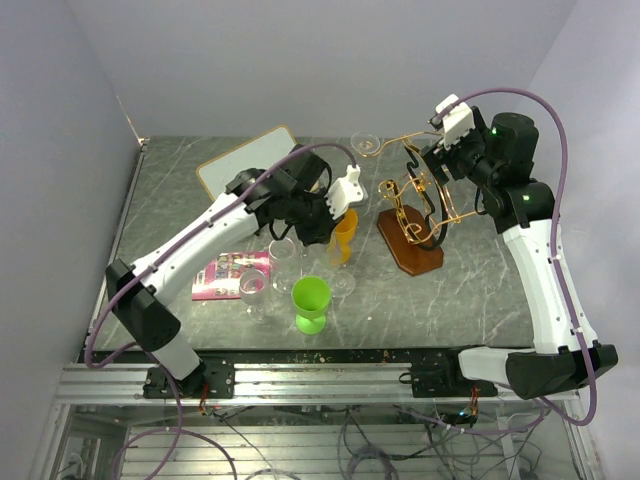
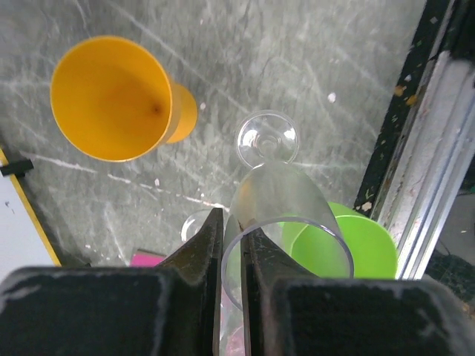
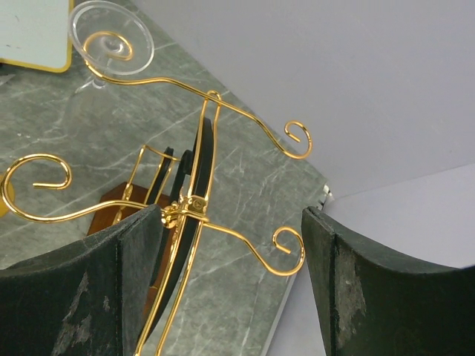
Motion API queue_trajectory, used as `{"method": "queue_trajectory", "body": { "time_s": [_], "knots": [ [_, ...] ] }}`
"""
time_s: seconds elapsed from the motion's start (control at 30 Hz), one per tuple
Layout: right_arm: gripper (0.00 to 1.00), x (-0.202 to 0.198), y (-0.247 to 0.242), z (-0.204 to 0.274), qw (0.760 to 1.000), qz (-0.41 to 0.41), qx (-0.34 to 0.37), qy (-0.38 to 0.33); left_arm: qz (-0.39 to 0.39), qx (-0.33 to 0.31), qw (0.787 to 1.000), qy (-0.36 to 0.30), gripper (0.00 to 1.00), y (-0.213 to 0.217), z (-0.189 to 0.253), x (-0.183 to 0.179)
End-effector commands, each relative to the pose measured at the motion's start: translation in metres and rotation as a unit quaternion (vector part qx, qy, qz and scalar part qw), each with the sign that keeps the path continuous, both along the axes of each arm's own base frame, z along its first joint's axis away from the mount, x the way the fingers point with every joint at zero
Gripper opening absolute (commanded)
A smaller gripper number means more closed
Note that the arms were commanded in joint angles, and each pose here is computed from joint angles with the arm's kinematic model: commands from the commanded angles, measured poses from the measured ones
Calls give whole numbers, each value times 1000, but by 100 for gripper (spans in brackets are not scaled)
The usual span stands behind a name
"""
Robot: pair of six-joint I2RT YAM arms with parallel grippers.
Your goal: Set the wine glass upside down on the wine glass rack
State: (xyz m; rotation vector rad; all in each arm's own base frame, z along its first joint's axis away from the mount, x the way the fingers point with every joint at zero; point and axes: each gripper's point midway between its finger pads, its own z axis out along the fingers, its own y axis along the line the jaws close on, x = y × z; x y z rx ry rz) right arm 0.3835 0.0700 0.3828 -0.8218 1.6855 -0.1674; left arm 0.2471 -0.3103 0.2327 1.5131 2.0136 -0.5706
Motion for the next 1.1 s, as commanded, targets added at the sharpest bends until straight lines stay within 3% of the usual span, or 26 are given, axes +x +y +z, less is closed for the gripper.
{"method": "queue_trajectory", "body": {
  "time_s": [0.0, 0.3, 0.43, 0.57, 0.7, 0.83, 0.97, 1.07],
  "knots": [
    [75, -3, 3, 7, 1000, 14, 15, -3, -38, -113, 992, -35, 7, -21, 67, -13],
    [78, -14, 24, 12, 996, 75, 49, 10, -35, -229, 973, -6, 7, -7, 141, -19],
    [79, -17, 35, 22, 991, 96, 88, 15, 5, -293, 956, 0, 7, 24, 182, -5],
    [78, -17, 47, 33, 984, 114, 132, 29, 48, -329, 942, -44, 7, 66, 219, 5],
    [76, -23, 67, 50, 969, 153, 191, 38, 101, -375, 916, -96, 7, 100, 258, 13],
    [75, -34, 88, 62, 948, 205, 237, 59, 168, -417, 878, -168, 7, 124, 300, 26],
    [75, -39, 101, 71, 928, 233, 280, 78, 204, -444, 855, -173, 7, 127, 320, 44],
    [75, -40, 114, 73, 906, 257, 320, 101, 201, -460, 852, -151, 7, 120, 318, 52]
  ]
}}
